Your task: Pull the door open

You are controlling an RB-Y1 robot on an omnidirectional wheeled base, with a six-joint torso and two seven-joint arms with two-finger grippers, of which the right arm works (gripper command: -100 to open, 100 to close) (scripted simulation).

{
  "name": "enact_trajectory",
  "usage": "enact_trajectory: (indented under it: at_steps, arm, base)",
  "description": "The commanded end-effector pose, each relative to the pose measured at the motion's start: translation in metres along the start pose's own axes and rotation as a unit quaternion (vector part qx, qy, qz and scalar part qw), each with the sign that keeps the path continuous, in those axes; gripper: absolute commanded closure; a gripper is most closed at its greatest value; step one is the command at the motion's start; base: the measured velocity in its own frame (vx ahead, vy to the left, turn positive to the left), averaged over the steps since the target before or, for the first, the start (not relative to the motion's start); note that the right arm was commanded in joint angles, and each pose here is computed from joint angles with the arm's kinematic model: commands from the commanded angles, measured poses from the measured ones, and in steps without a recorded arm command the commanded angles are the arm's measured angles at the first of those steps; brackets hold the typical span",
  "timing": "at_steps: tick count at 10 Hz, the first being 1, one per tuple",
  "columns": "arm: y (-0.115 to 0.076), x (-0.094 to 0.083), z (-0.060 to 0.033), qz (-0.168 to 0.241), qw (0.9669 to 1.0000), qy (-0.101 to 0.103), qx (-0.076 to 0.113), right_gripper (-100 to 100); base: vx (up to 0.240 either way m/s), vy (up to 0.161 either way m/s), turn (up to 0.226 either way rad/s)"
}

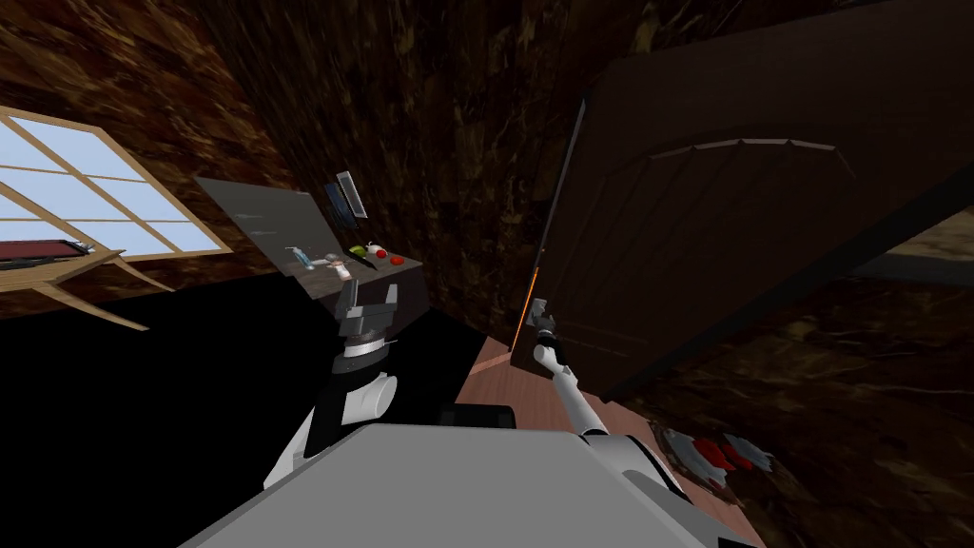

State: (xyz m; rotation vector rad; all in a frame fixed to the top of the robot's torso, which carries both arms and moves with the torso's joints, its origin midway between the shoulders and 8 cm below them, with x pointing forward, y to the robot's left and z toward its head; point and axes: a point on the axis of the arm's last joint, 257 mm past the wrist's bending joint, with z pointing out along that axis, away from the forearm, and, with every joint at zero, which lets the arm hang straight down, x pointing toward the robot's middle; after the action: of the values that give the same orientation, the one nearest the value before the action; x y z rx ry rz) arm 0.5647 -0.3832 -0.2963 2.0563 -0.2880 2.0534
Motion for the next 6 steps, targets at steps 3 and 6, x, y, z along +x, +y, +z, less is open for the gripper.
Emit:
enact_trajectory:
  at_steps: [3, 6]
  arm:
    - [0.026, -0.003, 0.0011, 0.0, 0.9999, 0.0, -0.015, -100]
    - [0.026, -0.003, 0.0011, 0.0, 0.9999, 0.0, -0.015, 100]
  base:
    - [0.169, -0.032, 0.115]
    - [-0.023, 0.003, -0.018]
